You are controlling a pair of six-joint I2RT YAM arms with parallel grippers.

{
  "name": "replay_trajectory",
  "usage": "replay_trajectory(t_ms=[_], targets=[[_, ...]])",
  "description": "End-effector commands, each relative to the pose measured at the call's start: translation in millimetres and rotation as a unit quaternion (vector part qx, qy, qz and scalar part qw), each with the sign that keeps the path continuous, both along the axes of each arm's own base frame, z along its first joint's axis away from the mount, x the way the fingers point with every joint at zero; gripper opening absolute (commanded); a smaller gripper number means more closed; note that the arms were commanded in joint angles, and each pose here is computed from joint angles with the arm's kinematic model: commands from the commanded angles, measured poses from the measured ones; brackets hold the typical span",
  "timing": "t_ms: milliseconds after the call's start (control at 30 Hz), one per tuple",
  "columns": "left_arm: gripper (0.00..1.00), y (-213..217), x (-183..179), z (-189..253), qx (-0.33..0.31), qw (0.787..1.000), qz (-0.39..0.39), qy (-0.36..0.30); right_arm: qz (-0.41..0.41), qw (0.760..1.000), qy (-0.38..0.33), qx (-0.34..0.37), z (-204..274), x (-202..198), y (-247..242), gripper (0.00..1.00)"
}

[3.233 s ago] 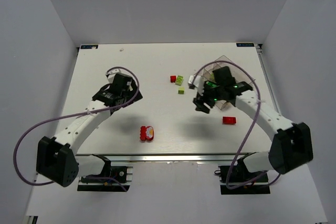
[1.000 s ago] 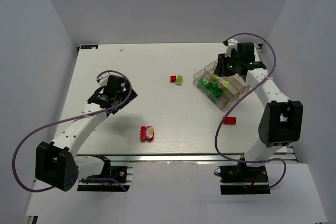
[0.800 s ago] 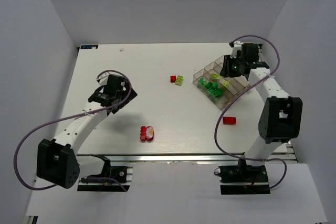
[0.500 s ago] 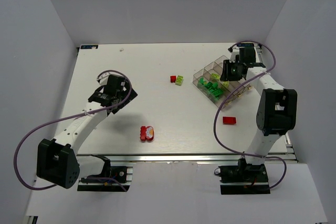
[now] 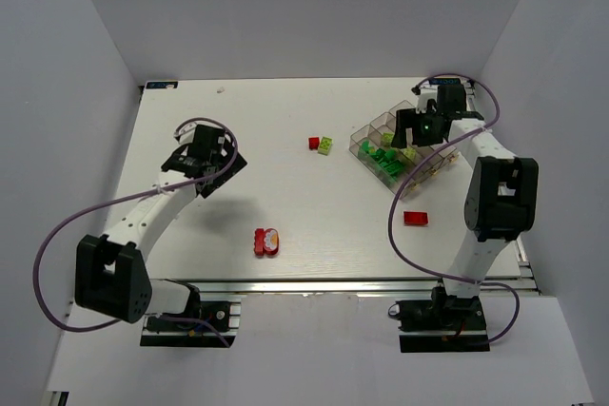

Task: Sort the legos into containers by color

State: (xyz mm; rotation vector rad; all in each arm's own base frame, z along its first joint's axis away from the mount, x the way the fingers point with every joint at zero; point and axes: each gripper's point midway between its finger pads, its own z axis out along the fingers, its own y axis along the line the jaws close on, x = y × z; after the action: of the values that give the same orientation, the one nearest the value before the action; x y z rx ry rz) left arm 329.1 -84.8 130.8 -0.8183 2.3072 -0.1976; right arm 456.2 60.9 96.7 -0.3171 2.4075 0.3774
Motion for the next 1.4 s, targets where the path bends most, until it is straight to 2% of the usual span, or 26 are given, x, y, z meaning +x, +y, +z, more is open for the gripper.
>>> replay_trajectory(t_ms=[0,133,233,267,300,333,367,400,433,500,633,700,767,933,1033,1133,1367], targets=[[0.98,4.8,17.4,6.3,0.005,1.000,0.002,0.003,0.134,0.987,-0.081,0.022,63.7,-9.5,26.1,0.89],[0.98,13.8,32.3,-8.8,0.027,0.999,0.007,0.046,0.231,0.960,-0.146,0.059,98.9,-34.1,51.0,0.89],[0.98,14.9,51.7,-19.1,0.042,0.997,0.003,0.066,0.268,0.944,-0.168,0.097,117.9,-52.6,65.8,0.81],[0.97,16.8,55.3,-22.6,0.045,0.996,0.006,0.074,0.279,0.937,-0.174,0.113,123.2,-57.2,71.3,0.70],[0.93,14.5,67.2,-16.4,0.044,0.997,0.006,0.066,0.283,0.935,-0.178,0.121,126.2,-62.5,73.7,0.63],[0.90,16.9,70.8,-31.1,0.052,0.995,0.017,0.087,0.284,0.934,-0.176,0.130,127.6,-65.9,76.0,0.55],[0.89,18.4,75.1,-33.2,0.055,0.994,0.027,0.093,0.289,0.930,-0.181,0.139,131.2,-68.5,78.8,0.41],[0.86,18.0,87.1,-27.0,0.054,0.994,0.036,0.084,0.291,0.929,-0.179,0.144,130.8,-73.0,79.5,0.38],[0.84,16.3,91.6,-39.3,0.054,0.993,0.037,0.098,0.292,0.927,-0.179,0.151,132.2,-75.9,81.0,0.36],[0.77,10.6,108.9,-34.6,0.044,0.995,0.039,0.085,0.293,0.925,-0.186,0.153,134.2,-79.7,81.9,0.35],[0.72,8.0,128.0,-47.3,0.044,0.993,0.048,0.098,0.292,0.925,-0.186,0.157,129.0,-89.1,83.1,0.36],[0.72,10.1,129.9,-63.0,0.054,0.990,0.055,0.118,0.293,0.923,-0.191,0.158,131.4,-91.6,83.1,0.37],[0.65,14.5,129.7,-68.8,0.065,0.988,0.064,0.129,0.293,0.924,-0.188,0.161,129.0,-94.4,83.5,0.38],[0.63,21.2,125.1,-88.8,0.073,0.984,0.070,0.148,0.290,0.924,-0.187,0.164,128.5,-96.3,84.3,0.39],[0.58,24.9,125.0,-94.7,0.076,0.983,0.070,0.154,0.288,0.925,-0.186,0.165,128.5,-95.9,83.9,0.39],[0.46,24.8,129.8,-92.3,0.072,0.984,0.069,0.147,0.288,0.925,-0.185,0.167,128.2,-95.6,84.1,0.39],[0.30,24.4,128.2,-85.9,0.073,0.986,0.057,0.138,0.283,0.927,-0.176,0.171,124.6,-97.5,84.2,0.39]])
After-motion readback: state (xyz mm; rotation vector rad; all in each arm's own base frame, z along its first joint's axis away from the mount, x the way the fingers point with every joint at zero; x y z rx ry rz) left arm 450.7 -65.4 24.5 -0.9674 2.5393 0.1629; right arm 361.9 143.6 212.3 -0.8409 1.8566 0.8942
